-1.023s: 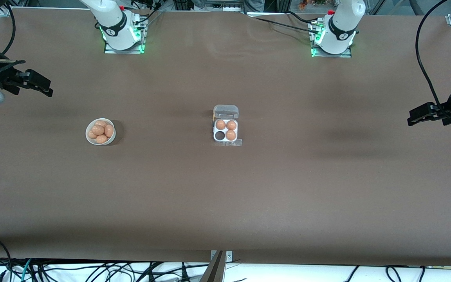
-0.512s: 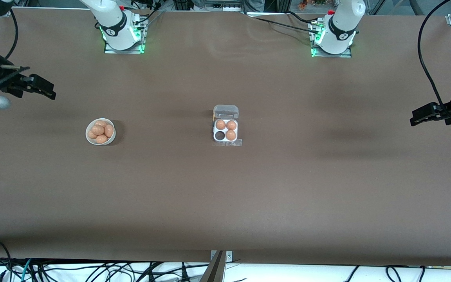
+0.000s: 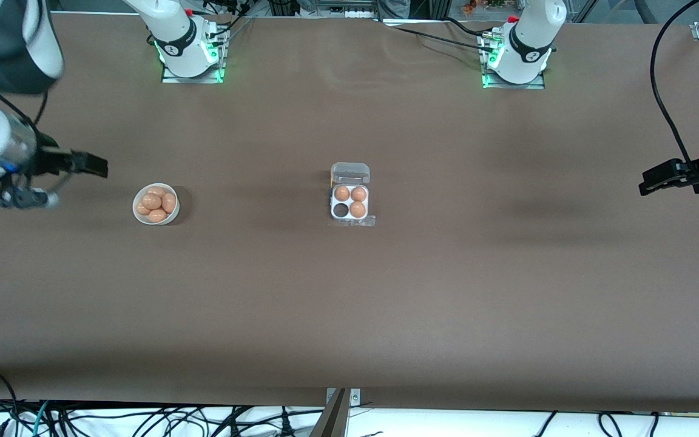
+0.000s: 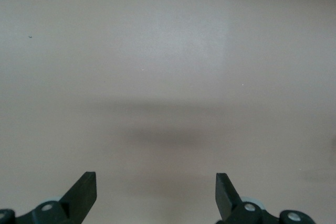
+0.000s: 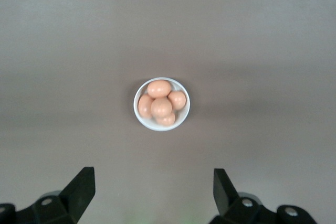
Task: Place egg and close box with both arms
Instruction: 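Move the right gripper over the white bowl of eggs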
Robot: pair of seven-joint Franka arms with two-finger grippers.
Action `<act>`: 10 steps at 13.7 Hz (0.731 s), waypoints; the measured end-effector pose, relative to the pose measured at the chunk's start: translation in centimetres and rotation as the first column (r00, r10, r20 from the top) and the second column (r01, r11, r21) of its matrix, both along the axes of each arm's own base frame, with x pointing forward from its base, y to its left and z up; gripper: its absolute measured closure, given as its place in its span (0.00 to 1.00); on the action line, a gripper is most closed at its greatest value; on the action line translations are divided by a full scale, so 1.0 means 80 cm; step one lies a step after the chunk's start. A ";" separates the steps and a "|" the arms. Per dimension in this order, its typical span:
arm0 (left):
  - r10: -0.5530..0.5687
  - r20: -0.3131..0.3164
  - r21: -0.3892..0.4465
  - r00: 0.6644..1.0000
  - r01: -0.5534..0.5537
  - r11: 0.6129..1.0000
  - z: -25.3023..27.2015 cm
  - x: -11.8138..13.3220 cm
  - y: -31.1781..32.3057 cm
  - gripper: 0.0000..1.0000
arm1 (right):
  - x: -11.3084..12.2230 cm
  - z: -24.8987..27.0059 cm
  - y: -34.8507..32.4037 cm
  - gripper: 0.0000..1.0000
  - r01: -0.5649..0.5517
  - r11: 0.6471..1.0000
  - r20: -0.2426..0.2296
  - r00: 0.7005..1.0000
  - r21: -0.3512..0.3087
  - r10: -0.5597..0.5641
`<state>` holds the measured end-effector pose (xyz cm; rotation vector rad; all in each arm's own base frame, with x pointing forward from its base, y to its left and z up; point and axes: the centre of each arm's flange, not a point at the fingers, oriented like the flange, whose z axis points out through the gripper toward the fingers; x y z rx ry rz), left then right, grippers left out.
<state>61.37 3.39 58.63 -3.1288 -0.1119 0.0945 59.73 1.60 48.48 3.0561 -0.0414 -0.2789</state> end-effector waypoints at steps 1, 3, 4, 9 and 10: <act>0.000 0.000 0.000 1.000 0.000 1.000 0.000 0.000 0.000 0.00 | 0.008 -0.022 0.001 0.00 -0.003 1.000 0.010 1.000 0.000 0.003; 0.000 0.000 0.000 1.000 0.000 1.000 0.000 0.000 0.000 0.00 | 0.013 -0.068 0.001 0.00 -0.011 1.000 0.042 0.999 0.003 0.010; -0.001 0.000 0.000 1.000 0.001 1.000 0.000 0.000 -0.001 0.00 | 0.010 -0.091 0.002 0.00 -0.014 1.000 0.061 0.998 0.005 0.014; -0.002 -0.004 0.000 1.000 0.002 1.000 -0.002 0.001 -0.001 0.00 | -0.025 -0.201 0.002 0.00 -0.033 0.999 0.176 0.984 0.019 0.029; -0.002 -0.005 0.000 1.000 0.002 1.000 -0.003 0.001 -0.001 0.00 | -0.038 -0.225 0.002 0.00 -0.037 0.999 0.197 0.980 0.023 0.031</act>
